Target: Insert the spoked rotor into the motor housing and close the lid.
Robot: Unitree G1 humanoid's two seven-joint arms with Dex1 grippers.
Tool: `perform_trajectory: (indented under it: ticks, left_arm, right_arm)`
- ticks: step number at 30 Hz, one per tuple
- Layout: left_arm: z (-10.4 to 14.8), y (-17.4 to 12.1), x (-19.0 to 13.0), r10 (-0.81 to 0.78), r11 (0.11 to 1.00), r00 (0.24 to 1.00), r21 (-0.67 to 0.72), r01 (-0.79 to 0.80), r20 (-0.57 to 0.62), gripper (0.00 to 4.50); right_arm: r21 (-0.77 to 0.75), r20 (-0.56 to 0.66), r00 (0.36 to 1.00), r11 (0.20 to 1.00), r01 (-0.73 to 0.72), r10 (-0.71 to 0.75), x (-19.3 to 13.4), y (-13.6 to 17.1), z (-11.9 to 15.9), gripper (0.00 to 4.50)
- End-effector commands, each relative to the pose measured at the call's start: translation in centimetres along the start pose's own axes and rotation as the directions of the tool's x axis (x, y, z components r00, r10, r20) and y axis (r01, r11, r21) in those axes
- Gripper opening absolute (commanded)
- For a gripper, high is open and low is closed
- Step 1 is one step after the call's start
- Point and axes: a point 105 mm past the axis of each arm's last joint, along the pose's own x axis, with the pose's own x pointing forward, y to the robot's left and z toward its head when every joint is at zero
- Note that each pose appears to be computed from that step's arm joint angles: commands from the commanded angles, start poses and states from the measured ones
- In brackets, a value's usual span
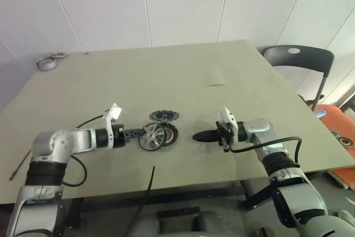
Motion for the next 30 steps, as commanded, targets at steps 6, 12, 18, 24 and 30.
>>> perform_trajectory:
  ticks: [6,12,18,24,30]
  left_arm:
    - [1.1,-0.4,0.7,-0.029,0.999,0.999,0.045,0.03,-0.022,0.43]
    - [1.6,-1.3,0.8,-0.06,0.996,0.998,0.068,0.062,-0.037,0.43]
    - [3.2,-2.2,0.5,-0.091,0.993,0.996,0.075,0.091,0.0,0.43]
    - [3.7,-1.7,0.5,-0.036,0.997,0.998,0.071,0.04,-0.06,0.43]
    - [4.6,-2.1,0.9,-0.022,0.997,0.994,0.077,0.031,-0.108,0.43]
  right_arm:
    - [-0.046,0.026,0.999,0.999,0.027,-0.026,-0.4,0.0,1.2,0.0]
    - [-0.043,0.025,0.999,0.998,0.041,-0.04,-0.6,0.0,1.1,0.0]
    - [-0.04,0.023,0.999,0.998,0.049,-0.048,-0.7,-0.1,1.0,0.0]
    - [-0.038,0.021,0.998,0.998,0.053,-0.052,-0.6,-0.4,0.9,0.0]
    - [-0.038,0.024,0.998,0.998,0.056,-0.055,-0.3,-0.4,0.8,0.0]
